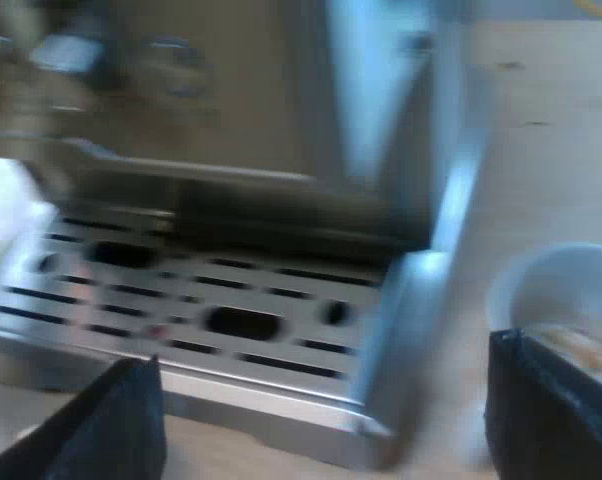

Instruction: Grind coffee beans and then tamp

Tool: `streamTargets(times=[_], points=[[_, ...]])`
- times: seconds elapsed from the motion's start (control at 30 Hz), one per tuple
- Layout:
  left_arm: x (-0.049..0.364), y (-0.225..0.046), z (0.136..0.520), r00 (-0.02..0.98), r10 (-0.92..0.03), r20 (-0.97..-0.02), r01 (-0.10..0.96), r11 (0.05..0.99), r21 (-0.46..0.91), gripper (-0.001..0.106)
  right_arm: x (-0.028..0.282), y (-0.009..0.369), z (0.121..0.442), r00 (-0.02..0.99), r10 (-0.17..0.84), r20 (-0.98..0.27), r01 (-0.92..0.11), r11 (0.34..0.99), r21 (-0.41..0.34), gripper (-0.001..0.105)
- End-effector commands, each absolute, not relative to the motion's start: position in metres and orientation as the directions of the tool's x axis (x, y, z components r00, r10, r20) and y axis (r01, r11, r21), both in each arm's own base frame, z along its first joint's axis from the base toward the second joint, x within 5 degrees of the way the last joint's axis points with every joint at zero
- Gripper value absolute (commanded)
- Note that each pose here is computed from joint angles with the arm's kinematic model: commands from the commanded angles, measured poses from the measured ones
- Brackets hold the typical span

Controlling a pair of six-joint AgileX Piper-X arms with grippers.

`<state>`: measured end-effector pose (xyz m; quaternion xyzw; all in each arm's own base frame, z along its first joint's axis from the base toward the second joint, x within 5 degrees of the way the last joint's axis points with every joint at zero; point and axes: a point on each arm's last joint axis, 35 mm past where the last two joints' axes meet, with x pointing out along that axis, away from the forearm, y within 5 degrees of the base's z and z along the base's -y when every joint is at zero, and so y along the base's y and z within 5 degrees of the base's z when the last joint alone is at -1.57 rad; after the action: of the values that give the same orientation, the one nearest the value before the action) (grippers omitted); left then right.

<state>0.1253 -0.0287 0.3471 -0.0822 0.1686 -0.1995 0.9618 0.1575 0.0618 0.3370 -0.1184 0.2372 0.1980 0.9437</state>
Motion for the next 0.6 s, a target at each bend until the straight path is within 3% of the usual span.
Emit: streamTargets(times=[0.03,0.3,0.6], points=[[0.123,-0.025,0.354,0.880,-0.389,-0.272,0.333,0.914,-0.231,0.064,0.144,0.040,0.345,0.837,0.240,-0.492,-0.368,0.912,-0.180,0.068],[0.115,-0.016,0.356,0.895,-0.329,-0.301,0.263,0.935,-0.238,0.064,0.109,0.007,0.356,0.898,0.065,-0.434,-0.192,0.948,-0.254,0.068],[0.072,-0.014,0.351,0.883,-0.328,-0.335,0.254,0.936,-0.246,0.064,0.062,0.002,0.367,0.949,0.048,-0.311,-0.136,0.953,-0.269,0.068]])
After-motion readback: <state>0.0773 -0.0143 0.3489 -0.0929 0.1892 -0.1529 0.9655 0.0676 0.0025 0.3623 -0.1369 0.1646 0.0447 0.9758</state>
